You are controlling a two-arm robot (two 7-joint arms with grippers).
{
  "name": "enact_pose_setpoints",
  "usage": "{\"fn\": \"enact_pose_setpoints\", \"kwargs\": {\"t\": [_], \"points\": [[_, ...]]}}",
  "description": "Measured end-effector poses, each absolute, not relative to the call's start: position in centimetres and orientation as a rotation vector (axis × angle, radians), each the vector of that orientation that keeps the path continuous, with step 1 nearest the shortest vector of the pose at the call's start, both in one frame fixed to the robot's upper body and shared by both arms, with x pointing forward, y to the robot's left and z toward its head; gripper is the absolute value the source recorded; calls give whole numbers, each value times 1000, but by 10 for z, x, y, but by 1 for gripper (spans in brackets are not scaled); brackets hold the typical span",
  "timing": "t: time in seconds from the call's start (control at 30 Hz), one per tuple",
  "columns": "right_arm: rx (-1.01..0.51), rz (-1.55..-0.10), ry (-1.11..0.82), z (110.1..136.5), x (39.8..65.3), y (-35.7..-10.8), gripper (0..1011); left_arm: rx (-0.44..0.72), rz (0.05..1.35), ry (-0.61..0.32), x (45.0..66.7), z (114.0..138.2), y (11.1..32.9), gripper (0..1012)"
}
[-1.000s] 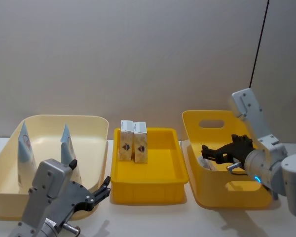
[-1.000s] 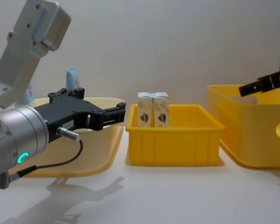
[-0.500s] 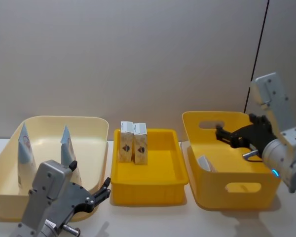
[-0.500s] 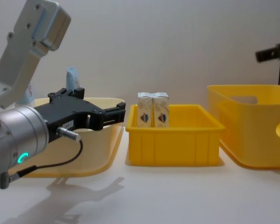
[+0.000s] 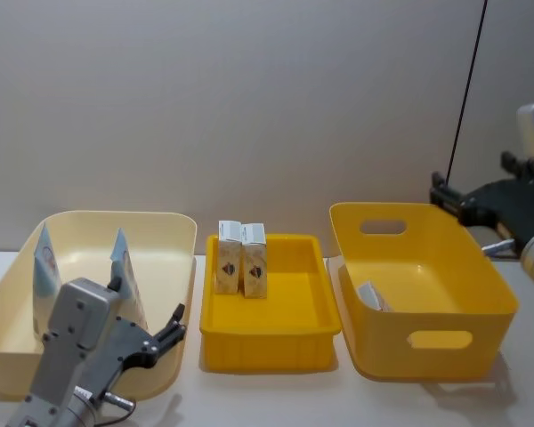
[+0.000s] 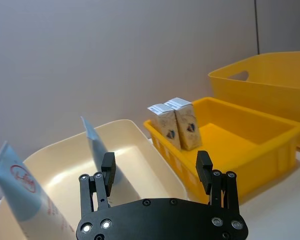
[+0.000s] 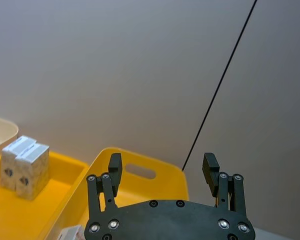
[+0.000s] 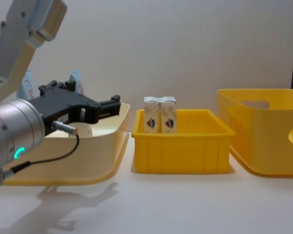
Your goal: Bimanual collaborative sorting of washing and personal care products
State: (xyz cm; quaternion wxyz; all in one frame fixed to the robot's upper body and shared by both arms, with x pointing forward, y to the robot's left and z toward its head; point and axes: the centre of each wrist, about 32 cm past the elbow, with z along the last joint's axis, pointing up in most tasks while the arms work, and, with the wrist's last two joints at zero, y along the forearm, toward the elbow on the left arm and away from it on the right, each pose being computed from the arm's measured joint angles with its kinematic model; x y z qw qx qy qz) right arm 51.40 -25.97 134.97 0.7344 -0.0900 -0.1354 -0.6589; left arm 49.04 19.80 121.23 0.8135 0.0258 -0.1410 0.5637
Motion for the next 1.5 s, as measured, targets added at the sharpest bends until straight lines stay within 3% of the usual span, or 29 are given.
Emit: {"fn": "enact_pose_setpoints", "kwargs": {"t": [0.43, 0.93, 1.5], "points": [[-92, -1497, -417, 1368, 492, -268, 1001, 25, 1311, -287, 491, 1221, 196, 1003], [-52, -1515, -463, 1375, 483, -272, 1001, 3, 1267, -135, 512, 1219, 197, 1003], [-39, -1521, -479, 1377, 480, -273, 1001, 22, 1312, -69, 526, 1220, 220, 1003]]}}
